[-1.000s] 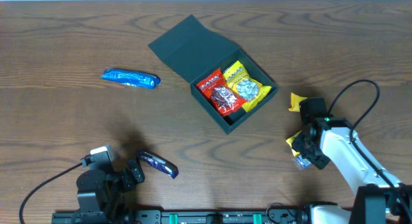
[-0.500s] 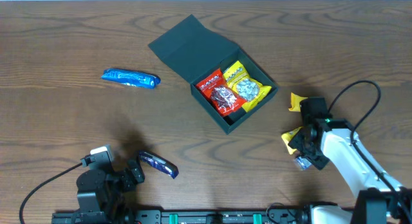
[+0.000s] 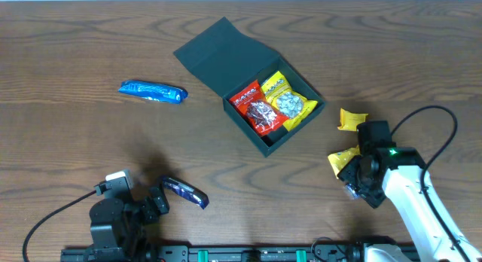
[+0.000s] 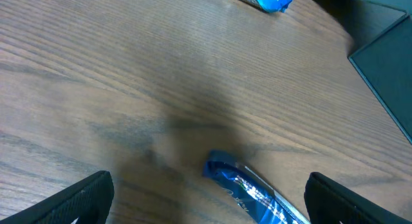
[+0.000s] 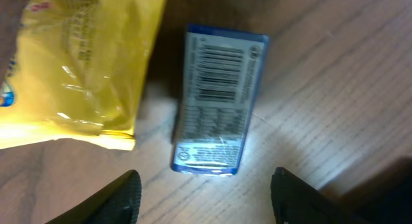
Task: Pack container
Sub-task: 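Lower the right gripper onto the clear blue-capped candy tin, then close the right gripper on the candy tin and lift it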
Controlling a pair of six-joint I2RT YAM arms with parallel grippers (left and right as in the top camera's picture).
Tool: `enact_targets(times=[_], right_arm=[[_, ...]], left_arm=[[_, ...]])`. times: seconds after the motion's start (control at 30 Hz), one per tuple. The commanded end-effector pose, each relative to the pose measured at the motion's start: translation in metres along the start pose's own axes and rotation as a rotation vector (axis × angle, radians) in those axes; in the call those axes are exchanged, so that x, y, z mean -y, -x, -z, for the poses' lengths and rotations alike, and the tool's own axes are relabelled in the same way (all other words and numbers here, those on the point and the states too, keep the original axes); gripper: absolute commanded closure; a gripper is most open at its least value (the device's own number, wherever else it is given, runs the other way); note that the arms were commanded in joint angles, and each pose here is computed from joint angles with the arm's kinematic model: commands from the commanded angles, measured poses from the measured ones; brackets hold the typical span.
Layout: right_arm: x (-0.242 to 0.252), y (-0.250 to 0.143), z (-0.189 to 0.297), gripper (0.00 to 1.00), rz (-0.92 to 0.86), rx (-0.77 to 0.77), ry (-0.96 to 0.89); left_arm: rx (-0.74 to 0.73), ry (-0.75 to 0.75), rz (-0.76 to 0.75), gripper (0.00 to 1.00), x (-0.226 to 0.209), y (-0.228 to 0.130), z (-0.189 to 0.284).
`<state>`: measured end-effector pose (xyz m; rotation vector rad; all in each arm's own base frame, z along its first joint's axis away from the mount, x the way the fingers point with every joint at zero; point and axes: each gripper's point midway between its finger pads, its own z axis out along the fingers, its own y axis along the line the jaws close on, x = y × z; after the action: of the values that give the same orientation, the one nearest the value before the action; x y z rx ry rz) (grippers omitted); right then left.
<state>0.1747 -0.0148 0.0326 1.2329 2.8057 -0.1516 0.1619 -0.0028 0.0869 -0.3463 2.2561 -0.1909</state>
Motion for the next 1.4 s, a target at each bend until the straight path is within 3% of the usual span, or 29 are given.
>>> enact_targets(times=[0.0,0.1,0.3,0.43,1.0,1.37], right_arm=[[-0.006,0.015,0.011,0.30,-0.065,0.072,0.042],[-0.011,0.023,0.020,0.24,-0.058,0.128,0.091],[-0.001,0.027,0.018,0.22,-0.066,0.147,0.082],[0.005,0.025,0.006,0.12,-0.047,0.149,0.109],[0.017,0.018,-0.020,0.18,-0.167,0.104,0.169],[0.002,0.020,-0.032,0.17,-0.112,0.064,0.205]], left_arm=[[-0.070,0.027,-0.002,0.05,-0.007,-0.019,-0.003],[-0.070,0.027,-0.002,0.04,-0.007,-0.019,-0.003],[-0.070,0.027,-0.002,0.04,-0.007,-0.019,-0.003],[-0.070,0.027,-0.002,0.05,-0.007,-0.019,-0.003],[-0.070,0.027,-0.002,0.05,-0.007,-0.019,-0.003],[-0.070,0.027,-0.002,0.05,-0.007,-0.019,-0.003]])
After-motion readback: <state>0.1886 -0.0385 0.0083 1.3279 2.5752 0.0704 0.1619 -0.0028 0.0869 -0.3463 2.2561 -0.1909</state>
